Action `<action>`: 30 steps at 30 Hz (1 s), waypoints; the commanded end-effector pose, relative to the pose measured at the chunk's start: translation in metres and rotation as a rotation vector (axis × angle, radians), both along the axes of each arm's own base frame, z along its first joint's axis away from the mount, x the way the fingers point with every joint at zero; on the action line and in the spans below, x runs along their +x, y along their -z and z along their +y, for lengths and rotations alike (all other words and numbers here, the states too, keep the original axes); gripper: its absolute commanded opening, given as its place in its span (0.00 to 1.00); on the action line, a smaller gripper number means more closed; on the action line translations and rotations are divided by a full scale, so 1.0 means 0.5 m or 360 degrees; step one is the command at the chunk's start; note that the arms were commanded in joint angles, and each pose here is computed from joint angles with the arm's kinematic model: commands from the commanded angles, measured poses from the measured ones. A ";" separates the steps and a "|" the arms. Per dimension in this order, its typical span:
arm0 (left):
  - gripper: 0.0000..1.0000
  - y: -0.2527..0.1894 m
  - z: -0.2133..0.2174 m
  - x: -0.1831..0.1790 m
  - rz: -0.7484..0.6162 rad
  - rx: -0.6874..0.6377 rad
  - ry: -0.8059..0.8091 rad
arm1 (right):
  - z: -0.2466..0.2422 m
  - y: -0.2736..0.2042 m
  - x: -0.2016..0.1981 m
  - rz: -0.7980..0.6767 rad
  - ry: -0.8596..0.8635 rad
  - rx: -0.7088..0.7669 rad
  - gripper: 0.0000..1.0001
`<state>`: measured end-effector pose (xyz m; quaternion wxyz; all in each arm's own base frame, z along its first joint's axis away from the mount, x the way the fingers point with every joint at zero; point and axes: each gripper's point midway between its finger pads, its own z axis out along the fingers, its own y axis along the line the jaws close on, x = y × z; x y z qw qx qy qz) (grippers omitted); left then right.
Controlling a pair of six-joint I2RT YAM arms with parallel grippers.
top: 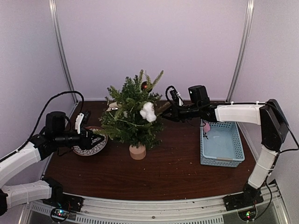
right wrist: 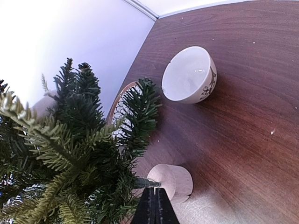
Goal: Decorate the small christmas tree
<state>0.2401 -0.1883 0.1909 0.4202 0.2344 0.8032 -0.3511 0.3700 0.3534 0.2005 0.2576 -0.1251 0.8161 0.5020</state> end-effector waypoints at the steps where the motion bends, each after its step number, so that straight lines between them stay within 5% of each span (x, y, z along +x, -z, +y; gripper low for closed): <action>1: 0.53 -0.019 -0.005 -0.002 -0.0121 -0.0009 0.0061 | 0.014 -0.024 0.020 -0.0070 -0.0065 0.0030 0.00; 15: 0.53 -0.015 -0.007 -0.017 -0.0119 0.0024 0.0127 | 0.004 -0.037 0.073 -0.0173 0.0044 -0.0107 0.02; 30: 0.54 -0.018 0.006 -0.025 -0.0123 0.0040 0.0073 | -0.042 -0.075 0.047 -0.0208 0.0119 -0.0190 0.54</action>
